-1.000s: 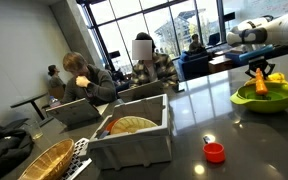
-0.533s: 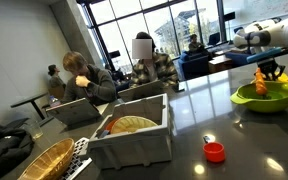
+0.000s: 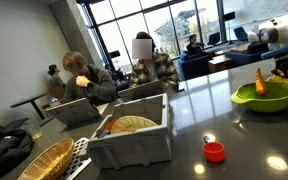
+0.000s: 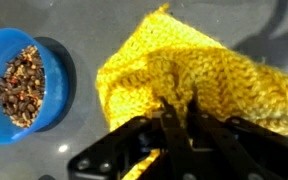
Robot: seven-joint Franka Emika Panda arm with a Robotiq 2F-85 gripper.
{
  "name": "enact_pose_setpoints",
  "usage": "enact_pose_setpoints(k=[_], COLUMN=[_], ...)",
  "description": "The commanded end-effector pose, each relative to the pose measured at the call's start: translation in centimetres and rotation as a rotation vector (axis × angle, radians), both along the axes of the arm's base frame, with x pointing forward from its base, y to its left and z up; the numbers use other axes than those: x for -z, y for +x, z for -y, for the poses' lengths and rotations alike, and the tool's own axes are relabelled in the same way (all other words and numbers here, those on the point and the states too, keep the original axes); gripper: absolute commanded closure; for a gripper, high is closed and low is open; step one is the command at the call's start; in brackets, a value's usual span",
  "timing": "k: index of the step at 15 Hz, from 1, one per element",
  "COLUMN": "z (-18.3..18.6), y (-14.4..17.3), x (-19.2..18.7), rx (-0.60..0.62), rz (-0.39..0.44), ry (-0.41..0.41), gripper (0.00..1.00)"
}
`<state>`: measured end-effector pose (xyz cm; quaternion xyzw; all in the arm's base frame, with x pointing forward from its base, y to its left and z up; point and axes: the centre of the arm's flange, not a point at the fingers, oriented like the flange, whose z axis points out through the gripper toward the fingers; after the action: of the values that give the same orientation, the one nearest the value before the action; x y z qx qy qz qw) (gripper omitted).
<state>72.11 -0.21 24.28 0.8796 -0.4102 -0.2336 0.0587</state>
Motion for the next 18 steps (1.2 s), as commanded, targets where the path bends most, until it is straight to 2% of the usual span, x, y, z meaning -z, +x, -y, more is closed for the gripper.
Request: enact_pose_setpoints(k=[1, 4, 7, 12, 15, 18], z=[4.1, 2.6, -0.5, -6.2, -8.0, -8.4], y=[3.2, 3.4, 4.0, 6.1, 7.2, 7.4], x=[4.8, 3.1, 0.2, -4.5, -5.7, -5.7], rx=[0.054, 0.039, -0.011, -0.125, -0.173, -0.186], rz=[-0.055, -0.034, 0.011, 0.137, 0.187, 0.198], ry=[-0.055, -0.038, -0.013, -0.001, -0.005, -0.011], gripper=[0.97, 0.97, 0.97, 0.97, 0.97, 0.97])
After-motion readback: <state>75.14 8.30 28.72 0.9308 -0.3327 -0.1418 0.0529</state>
